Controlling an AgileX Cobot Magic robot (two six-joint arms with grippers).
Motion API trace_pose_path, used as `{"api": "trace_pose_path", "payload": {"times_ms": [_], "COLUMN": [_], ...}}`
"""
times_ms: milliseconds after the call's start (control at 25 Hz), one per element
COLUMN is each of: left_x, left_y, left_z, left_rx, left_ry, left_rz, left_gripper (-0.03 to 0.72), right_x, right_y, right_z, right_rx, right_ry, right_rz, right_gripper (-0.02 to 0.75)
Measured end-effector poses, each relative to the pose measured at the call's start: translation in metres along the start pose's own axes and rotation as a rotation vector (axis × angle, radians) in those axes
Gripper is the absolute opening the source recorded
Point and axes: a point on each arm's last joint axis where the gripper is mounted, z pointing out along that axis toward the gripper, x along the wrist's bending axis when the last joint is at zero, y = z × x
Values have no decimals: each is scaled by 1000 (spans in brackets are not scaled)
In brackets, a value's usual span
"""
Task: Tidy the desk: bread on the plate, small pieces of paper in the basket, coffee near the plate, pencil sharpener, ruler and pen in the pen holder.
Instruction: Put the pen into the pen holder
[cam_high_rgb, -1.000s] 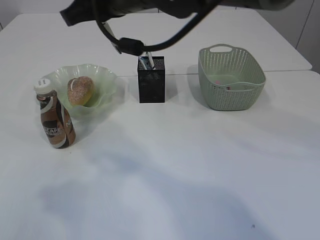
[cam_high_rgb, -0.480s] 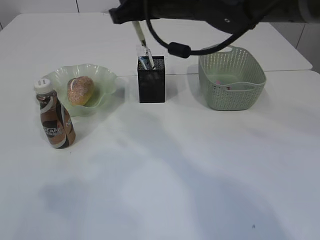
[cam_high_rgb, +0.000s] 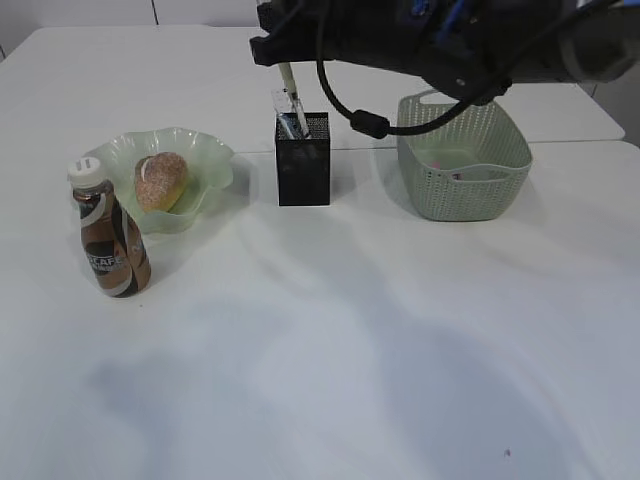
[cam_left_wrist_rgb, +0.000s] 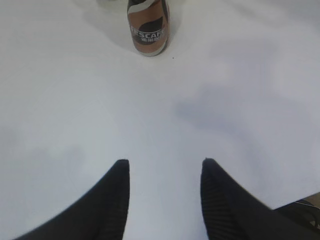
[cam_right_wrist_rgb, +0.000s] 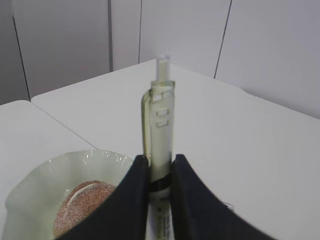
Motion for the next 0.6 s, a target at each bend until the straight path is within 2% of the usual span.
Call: {"api": "trace_pose_path", "payload": {"times_ms": [240, 600], "left_x": [-1, -4], "left_y": [1, 11], "left_z": [1, 2], "left_rx": [-7, -103], "left_ry": [-6, -47], "left_rz": [-3, -25], "left_gripper": [328, 328], "right_x": [-10, -22], "right_y": [-14, -32], "right_z": [13, 27], "right_rx": [-22, -62], "right_ry": [4, 12], "right_rz": [27, 43], "right_gripper": [110, 110]}}
